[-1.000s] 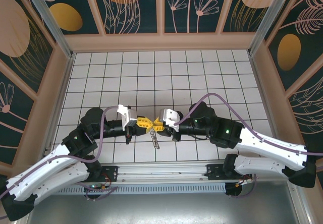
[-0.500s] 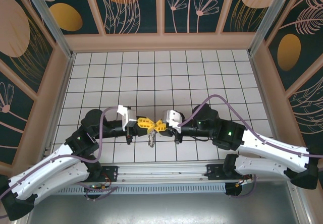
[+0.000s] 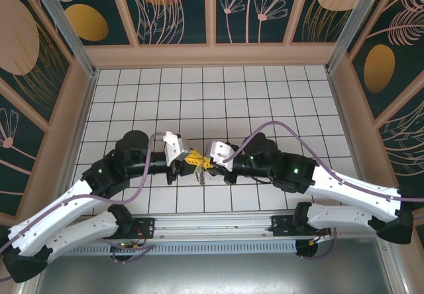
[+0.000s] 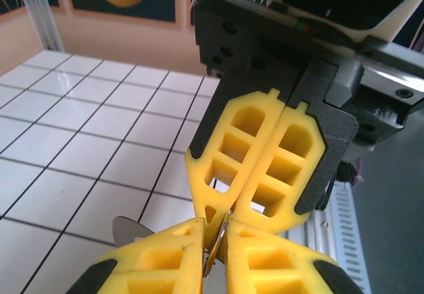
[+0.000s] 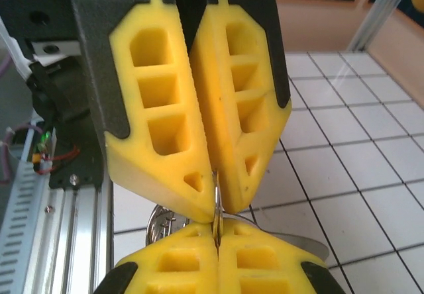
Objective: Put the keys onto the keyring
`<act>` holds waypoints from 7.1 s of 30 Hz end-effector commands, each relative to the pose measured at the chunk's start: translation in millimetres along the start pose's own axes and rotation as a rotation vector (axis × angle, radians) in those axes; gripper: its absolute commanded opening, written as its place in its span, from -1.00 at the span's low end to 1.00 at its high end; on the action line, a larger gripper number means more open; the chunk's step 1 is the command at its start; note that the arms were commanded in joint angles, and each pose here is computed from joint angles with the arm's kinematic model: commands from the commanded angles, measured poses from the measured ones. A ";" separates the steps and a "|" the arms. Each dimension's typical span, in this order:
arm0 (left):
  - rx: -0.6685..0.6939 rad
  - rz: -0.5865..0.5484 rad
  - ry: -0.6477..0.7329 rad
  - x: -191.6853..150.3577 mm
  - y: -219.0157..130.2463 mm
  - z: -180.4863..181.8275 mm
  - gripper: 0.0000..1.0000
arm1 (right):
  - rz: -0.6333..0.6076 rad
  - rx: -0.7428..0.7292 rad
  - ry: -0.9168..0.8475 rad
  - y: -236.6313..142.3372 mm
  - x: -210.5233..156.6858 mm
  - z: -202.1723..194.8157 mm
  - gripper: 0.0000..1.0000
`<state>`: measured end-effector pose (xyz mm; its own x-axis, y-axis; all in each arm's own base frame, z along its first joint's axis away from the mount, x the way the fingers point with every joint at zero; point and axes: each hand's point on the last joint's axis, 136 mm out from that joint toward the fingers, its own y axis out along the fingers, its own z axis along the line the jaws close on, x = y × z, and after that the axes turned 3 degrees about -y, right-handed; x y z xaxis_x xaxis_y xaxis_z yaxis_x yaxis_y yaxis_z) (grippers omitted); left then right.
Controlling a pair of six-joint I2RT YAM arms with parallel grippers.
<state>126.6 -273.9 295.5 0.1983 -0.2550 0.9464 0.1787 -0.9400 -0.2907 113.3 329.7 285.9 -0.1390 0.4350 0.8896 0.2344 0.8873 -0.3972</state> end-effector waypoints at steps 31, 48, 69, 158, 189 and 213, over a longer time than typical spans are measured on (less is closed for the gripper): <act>-0.138 -0.403 0.017 44.4 -32.7 -33.6 -1.00 | -0.136 0.050 0.014 -11.7 14.9 13.4 -0.71; -0.120 -0.377 0.015 42.0 -29.3 -30.0 -1.00 | -0.226 -0.013 0.046 -38.4 29.3 5.1 -0.45; -0.093 -0.308 0.018 24.0 -17.6 -21.8 -1.00 | -0.262 -0.028 0.151 -38.4 54.5 -7.0 -0.21; -0.072 -0.366 0.063 41.7 -30.8 -24.9 -1.00 | -0.214 0.083 0.218 -28.8 24.1 -5.1 -1.00; -0.116 -0.413 0.081 43.2 -33.4 -32.4 -1.00 | -0.173 0.220 0.250 4.0 16.1 -0.5 -1.00; -0.216 -0.470 0.097 57.2 -45.4 -52.2 -1.00 | -0.323 0.224 0.230 -16.0 31.0 -6.2 -1.00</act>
<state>101.7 -262.4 339.0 0.1073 0.1088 0.9883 0.1288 -0.9871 0.0947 100.1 329.2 321.5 0.0389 0.1192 0.9921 -0.0477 0.9919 -0.1173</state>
